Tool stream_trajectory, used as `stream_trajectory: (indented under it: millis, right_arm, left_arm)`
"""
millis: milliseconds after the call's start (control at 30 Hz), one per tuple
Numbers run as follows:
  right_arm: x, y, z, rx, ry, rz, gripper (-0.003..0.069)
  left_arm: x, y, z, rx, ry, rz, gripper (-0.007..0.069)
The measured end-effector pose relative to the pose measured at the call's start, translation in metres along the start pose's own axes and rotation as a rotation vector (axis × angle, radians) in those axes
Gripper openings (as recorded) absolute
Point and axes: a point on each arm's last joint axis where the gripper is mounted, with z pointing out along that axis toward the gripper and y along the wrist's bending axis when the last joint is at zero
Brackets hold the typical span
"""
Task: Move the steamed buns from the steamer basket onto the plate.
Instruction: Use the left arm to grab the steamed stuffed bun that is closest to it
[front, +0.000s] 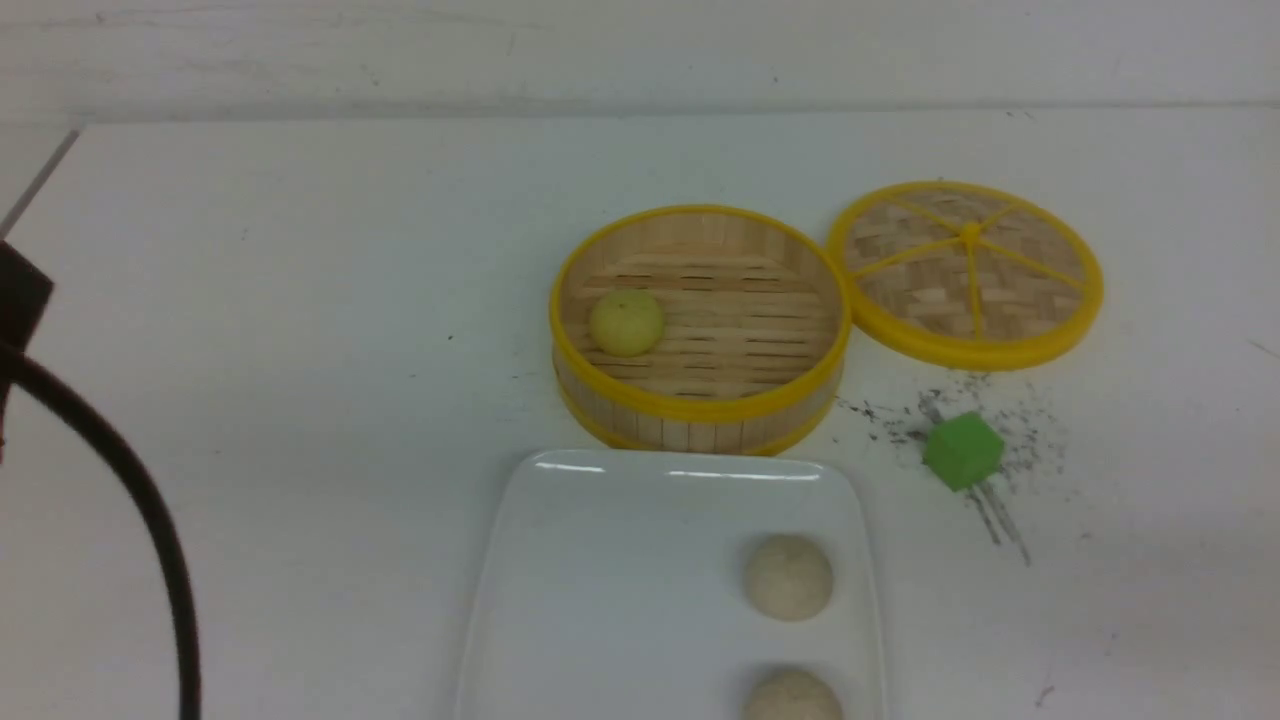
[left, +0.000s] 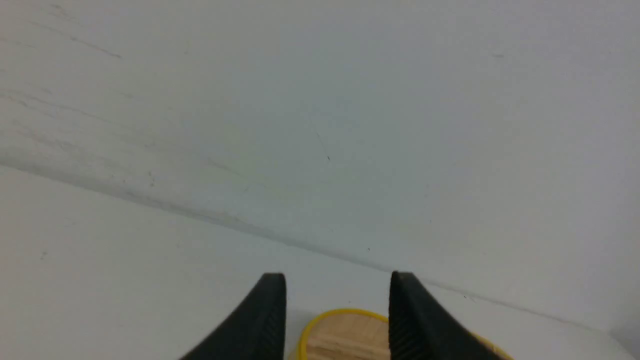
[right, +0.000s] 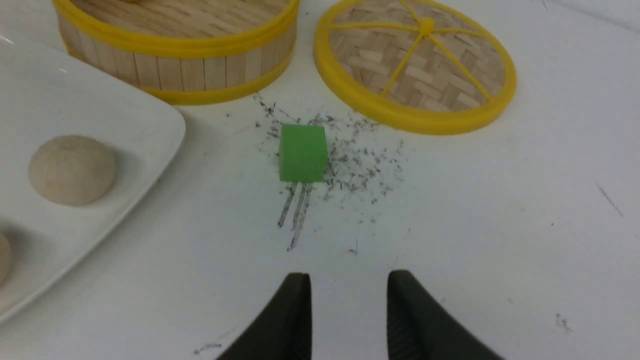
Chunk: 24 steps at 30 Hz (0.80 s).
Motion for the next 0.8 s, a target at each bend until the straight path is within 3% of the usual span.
stream_trajectory:
  millis: [167, 300, 467, 800]
  right_arm:
    - [0.003, -0.001, 0.0, 0.008, 0.036, 0.0, 0.0242]
    - [0.004, -0.001, 0.0, 0.01, 0.044, 0.0, 0.0242]
    - [0.005, -0.001, 0.0, 0.012, 0.055, 0.0, 0.0242]
    - [0.006, -0.001, 0.0, 0.014, 0.062, 0.0, 0.0242]
  left_arm:
    - [-0.013, -0.006, 0.024, 0.071, 0.103, -0.011, 0.0432]
    - [-0.033, -0.012, 0.057, 0.167, 0.215, -0.029, 0.0464]
    - [-0.046, -0.005, 0.109, 0.243, 0.348, -0.07, 0.0449]
    - [-0.038, 0.02, 0.195, 0.388, 0.573, -0.148, 0.04]
